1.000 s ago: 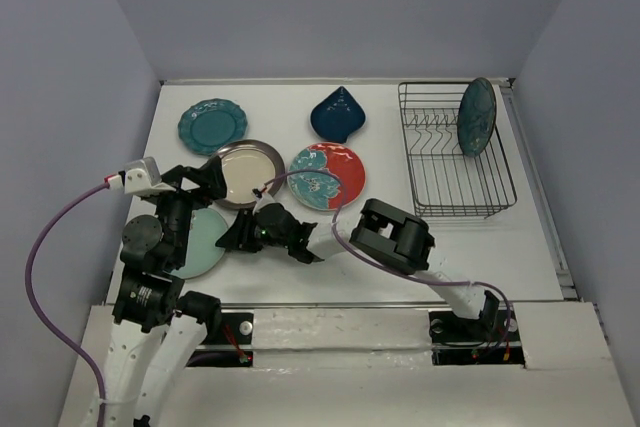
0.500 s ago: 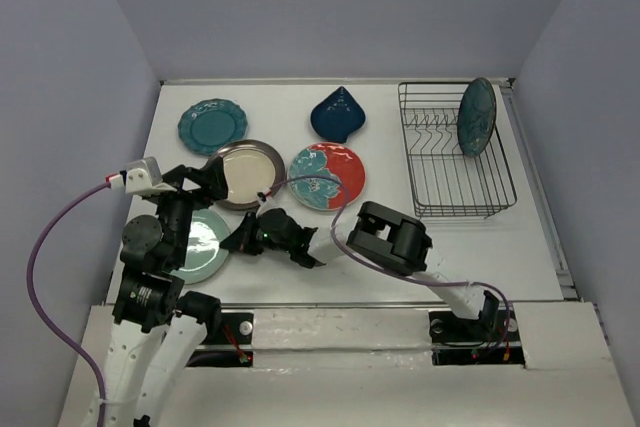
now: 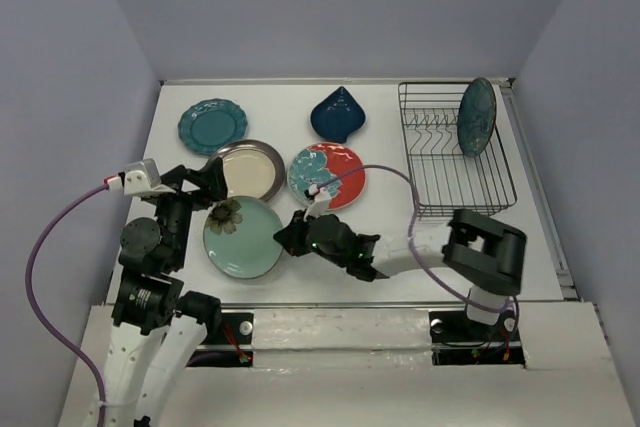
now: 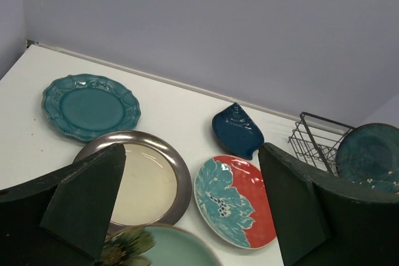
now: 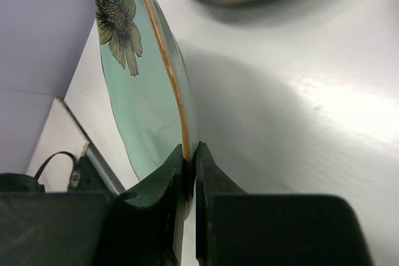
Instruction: Load the plates into the dish rack
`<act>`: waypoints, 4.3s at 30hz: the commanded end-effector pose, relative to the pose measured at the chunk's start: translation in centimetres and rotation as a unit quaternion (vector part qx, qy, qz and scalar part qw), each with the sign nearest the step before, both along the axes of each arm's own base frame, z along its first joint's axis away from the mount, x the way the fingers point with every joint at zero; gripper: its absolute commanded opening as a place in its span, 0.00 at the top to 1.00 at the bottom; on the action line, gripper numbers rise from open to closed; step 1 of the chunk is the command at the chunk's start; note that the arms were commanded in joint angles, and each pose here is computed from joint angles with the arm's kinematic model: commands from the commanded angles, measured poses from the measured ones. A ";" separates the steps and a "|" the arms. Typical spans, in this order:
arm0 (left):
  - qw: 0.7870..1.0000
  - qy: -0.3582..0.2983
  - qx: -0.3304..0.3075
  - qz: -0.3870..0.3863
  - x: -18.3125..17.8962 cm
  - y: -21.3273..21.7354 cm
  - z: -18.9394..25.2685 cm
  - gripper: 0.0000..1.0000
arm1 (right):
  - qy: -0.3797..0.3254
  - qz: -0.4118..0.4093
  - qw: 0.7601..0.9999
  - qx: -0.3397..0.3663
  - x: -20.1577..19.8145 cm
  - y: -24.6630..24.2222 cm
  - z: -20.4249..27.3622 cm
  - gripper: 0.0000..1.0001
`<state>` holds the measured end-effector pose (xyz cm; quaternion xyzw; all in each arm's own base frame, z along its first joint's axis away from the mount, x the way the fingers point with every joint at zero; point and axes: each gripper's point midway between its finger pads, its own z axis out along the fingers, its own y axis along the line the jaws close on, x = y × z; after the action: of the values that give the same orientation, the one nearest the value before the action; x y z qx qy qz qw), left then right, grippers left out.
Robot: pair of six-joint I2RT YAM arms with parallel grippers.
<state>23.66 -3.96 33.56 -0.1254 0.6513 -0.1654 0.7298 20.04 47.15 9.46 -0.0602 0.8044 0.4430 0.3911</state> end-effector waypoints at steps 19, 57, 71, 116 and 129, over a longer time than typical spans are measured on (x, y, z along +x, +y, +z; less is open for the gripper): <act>0.994 -0.098 -0.019 -0.042 -3.6 -0.7 5.1 0.01 | -0.314 -0.523 0.723 -0.325 17.6 -44.0 31.1 0.93; 0.991 -0.105 -0.017 -0.082 -4.5 -2.1 5.6 0.01 | -0.290 -0.537 0.635 -0.474 25.4 -52.6 28.4 0.93; 0.991 -0.106 -0.017 -0.080 -4.5 -2.0 5.6 0.01 | -0.259 -0.501 0.651 -0.508 27.6 -53.7 22.4 0.93; 0.995 -0.056 0.001 -0.082 -1.9 -3.3 3.2 0.01 | -0.004 -0.343 0.931 -0.124 19.7 -26.6 9.1 0.25; 0.994 -0.071 -0.007 -0.088 -2.6 -3.2 3.9 0.01 | 0.136 -0.420 0.895 -0.060 14.0 -22.8 -0.8 0.32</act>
<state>21.98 -7.55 34.46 -0.0589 0.6449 -0.2270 0.7274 33.56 24.85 9.90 0.2133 0.8594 0.1794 0.4286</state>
